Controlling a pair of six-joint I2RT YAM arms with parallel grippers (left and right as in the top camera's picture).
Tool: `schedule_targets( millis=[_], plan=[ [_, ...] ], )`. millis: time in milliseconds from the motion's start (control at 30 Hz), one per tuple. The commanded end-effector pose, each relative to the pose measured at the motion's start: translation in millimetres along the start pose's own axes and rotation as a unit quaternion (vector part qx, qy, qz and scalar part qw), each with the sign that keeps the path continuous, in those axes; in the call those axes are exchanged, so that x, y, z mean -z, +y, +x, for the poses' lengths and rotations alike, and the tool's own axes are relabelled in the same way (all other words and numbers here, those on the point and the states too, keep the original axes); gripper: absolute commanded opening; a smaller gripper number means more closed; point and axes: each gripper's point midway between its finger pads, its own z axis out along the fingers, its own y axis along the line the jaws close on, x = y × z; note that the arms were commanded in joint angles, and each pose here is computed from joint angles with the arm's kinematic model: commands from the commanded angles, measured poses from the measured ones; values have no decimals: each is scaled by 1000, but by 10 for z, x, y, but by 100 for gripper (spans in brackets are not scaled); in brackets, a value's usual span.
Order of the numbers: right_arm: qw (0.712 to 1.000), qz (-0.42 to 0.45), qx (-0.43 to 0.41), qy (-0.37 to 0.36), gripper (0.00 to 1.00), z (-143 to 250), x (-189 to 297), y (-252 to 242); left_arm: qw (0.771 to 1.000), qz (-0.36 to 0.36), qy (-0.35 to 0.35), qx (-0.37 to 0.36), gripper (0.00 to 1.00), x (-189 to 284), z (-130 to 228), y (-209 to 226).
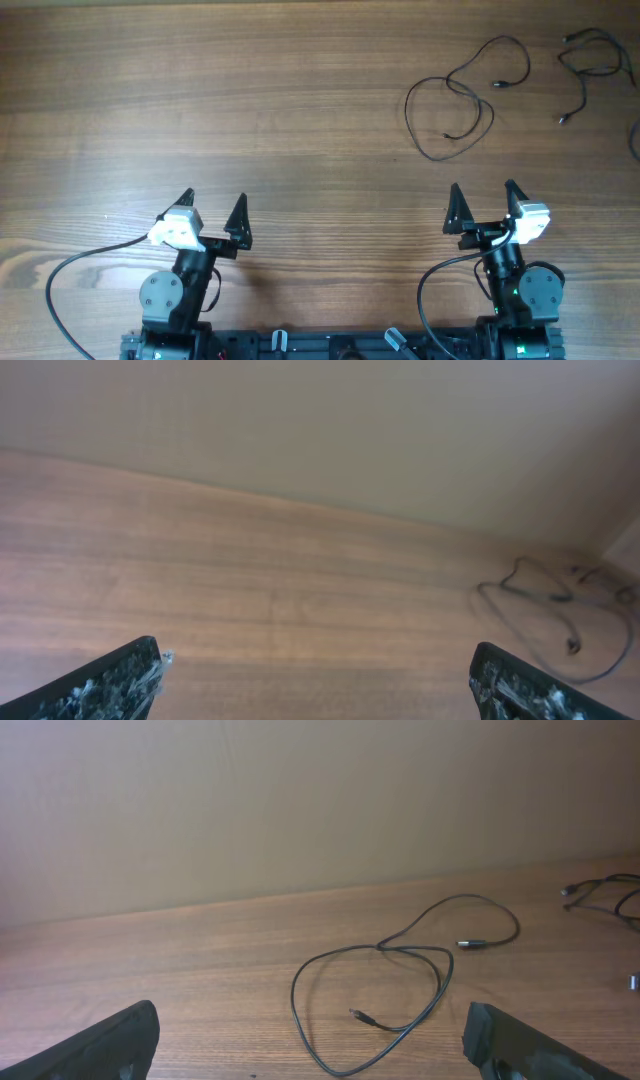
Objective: Untangle cables
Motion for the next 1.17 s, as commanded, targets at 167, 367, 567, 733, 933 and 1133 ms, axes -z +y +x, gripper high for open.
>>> schedule_targets(
  millis=[167, 367, 567, 733, 933, 1133],
  plan=[
    [1000, 4, 10, -7, 100, -27, 6, -13, 995, 10, 1, -100, 100, 1, 29, 19],
    [1000, 4, 10, -7, 100, -27, 6, -13, 995, 3, -2, -96, 100, 1, 13, 42],
    [1000, 4, 10, -7, 100, -27, 6, -13, 995, 3, -1, -95, 100, 0, 15, 43],
    [1000, 4, 10, -6, 100, -24, 5, -13, 995, 3, -1, -95, 100, 0, 15, 43],
    [1000, 4, 10, -6, 100, -24, 5, -13, 995, 3, -1, -95, 100, 0, 18, 44],
    [1000, 4, 10, -6, 100, -24, 5, -13, 995, 3, -1, -95, 100, 0, 18, 44]
  ],
)
